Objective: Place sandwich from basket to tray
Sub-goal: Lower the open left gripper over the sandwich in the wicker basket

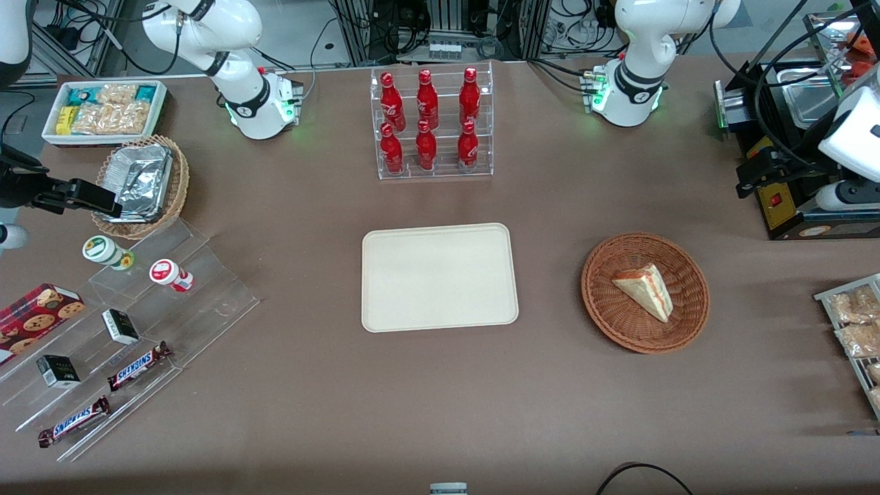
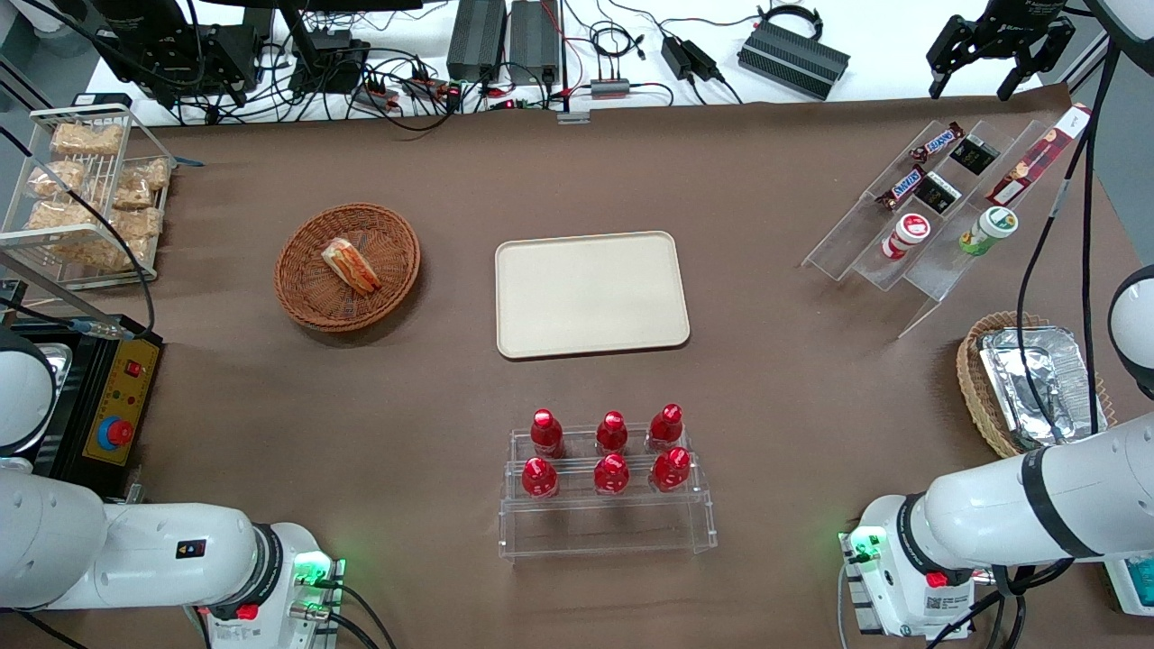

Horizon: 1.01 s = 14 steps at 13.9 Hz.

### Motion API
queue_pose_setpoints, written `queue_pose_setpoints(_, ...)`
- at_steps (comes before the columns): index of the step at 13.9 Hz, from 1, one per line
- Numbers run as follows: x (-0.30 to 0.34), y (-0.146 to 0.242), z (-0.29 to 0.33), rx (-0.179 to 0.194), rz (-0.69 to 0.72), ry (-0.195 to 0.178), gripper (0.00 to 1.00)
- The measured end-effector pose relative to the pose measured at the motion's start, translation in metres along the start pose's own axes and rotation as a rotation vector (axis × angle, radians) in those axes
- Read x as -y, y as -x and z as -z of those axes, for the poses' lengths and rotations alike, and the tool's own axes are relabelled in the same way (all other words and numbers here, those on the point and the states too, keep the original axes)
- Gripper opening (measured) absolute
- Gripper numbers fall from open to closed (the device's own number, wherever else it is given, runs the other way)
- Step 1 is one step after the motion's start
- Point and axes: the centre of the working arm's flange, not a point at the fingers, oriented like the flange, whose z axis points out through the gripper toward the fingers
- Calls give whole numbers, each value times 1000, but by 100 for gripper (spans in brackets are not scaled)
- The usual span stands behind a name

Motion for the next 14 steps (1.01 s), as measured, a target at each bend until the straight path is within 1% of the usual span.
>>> queue_pose_setpoints(3,-2,1,1,-1,-5,0,100)
queue_pose_setpoints(5,-2,1,-3,10,-5,-1,100)
queue_pose_setpoints(7,-2,-3,-23,31,-5,-4,100)
queue_pose_setpoints(8,-2,-8,-40,30,-3,-5,100)
queue_pose_setpoints(10,-3,-18,-81,9,28,-3,100)
queue_pose_setpoints(14,-5,-25,-166,-65,167,10,100)
